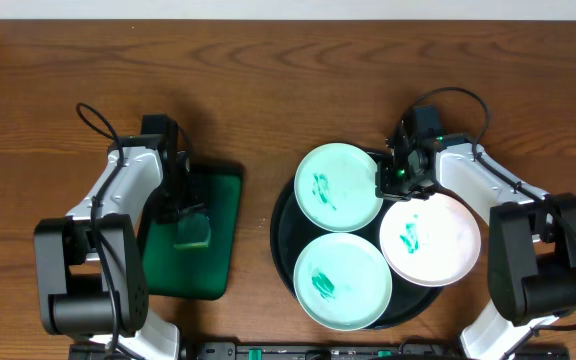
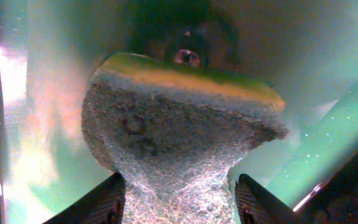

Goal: Clean dirty plates on tray and stack at the side

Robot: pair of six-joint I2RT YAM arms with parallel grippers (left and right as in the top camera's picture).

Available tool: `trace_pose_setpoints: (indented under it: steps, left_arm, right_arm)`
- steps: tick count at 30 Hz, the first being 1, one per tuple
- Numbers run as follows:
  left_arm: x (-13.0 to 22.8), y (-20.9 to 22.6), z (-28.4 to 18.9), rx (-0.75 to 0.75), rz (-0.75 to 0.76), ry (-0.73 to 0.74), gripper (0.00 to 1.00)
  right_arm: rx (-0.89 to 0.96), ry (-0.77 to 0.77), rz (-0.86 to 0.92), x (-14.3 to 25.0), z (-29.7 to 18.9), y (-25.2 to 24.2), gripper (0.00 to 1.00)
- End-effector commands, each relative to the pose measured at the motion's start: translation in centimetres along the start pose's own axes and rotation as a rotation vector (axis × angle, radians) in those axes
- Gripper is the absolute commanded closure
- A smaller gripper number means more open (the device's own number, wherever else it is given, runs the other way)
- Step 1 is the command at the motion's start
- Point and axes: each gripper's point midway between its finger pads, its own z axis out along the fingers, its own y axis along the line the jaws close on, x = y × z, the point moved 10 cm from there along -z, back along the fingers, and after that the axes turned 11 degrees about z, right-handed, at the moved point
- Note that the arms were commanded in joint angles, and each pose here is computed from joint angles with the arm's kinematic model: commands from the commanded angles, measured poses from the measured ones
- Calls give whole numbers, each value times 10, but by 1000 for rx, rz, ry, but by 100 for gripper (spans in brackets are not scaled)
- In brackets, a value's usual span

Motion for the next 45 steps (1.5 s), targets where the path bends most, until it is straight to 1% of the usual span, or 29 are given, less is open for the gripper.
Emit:
trace_pose_setpoints:
  steps: [1, 3, 4, 6, 7, 8, 9, 10, 12, 15, 16, 17, 18, 19, 28, 29, 31, 32, 35, 36, 37, 38, 40, 41, 42, 43, 44, 45]
  left_arm:
    - [1, -1, 5, 13, 13, 13, 51]
    - [0, -1, 5, 13, 13, 10, 51]
    - [0, -1, 5, 13, 13, 10, 47]
    - [0, -1, 5, 13, 14, 8, 44]
    - [0, -1, 5, 13, 14, 6, 45]
    - [0, -1, 5, 13, 14, 5, 60]
    - [-1, -1, 5, 13, 15, 3, 69]
    - [-1, -1, 5, 13, 15, 3, 73]
    - [-1, -1, 5, 13, 15, 2, 72]
    - [-1, -1, 5, 13, 15, 2, 46]
    - [-1, -1, 5, 13, 15, 2, 45]
    - [-1, -1, 5, 13, 15, 3, 43]
    - [-1, -1, 5, 14, 15, 3, 29]
    - [-1, -1, 5, 14, 15, 3, 12]
    - [-1, -1, 5, 14, 15, 3, 13]
    - [-1, -1, 5, 13, 15, 3, 18]
    - [-1, -1, 5, 14, 15, 3, 37]
    - [-1, -1, 5, 14, 16, 3, 43]
    - [-1, -1, 5, 13, 15, 3, 55]
    - [-1, -1, 5, 13, 18, 3, 67]
    - [-1, -1, 5, 13, 19, 3, 86]
    - [-1, -1, 5, 13, 20, 3, 92]
    - [-1, -1, 5, 14, 26, 2, 92]
    - [-1, -1, 5, 14, 25, 2, 87]
    - [-1, -1, 5, 13, 25, 3, 75]
    - [-1, -1, 5, 13, 26, 4, 75]
    - [0, -1, 5, 14, 26, 4, 86]
    - [0, -1, 5, 14, 26, 4, 93]
  right_arm:
    - [38, 5, -4, 4, 2, -3, 99]
    - [38, 6, -4, 4, 2, -3, 99]
    - [39, 7, -3, 4, 2, -3, 99]
    - [39, 8, -3, 4, 2, -3, 99]
    - [39, 8, -3, 4, 2, -3, 99]
    - [39, 8, -3, 4, 2, -3, 99]
    - [39, 8, -3, 4, 2, -3, 99]
    - [40, 8, -3, 4, 2, -3, 99]
    - [39, 8, -3, 4, 2, -3, 99]
    - [39, 7, -3, 4, 2, -3, 99]
    - [39, 7, -3, 4, 2, -3, 99]
    - [39, 7, -4, 4, 2, -3, 99]
    - [40, 8, -3, 4, 2, -3, 99]
    - [39, 7, -3, 4, 2, -3, 99]
    - [39, 7, -3, 4, 2, -3, 99]
    - [39, 7, -4, 4, 2, -3, 99]
    - [39, 7, -3, 4, 2, -3, 99]
    - [39, 8, -3, 4, 2, -3, 99]
    - [39, 8, -3, 4, 2, -3, 99]
    - [39, 8, -3, 4, 2, -3, 99]
    - [39, 8, -3, 4, 2, -3, 99]
    - [39, 8, -3, 4, 2, -3, 99]
    - [39, 8, -3, 4, 2, -3, 99]
    - [39, 8, -3, 4, 2, -3, 99]
    - [39, 8, -3, 4, 2, -3, 99]
    - [39, 8, -3, 4, 2, -3, 99]
    - [39, 7, -3, 4, 2, -3, 99]
    - [39, 8, -3, 4, 2, -3, 99]
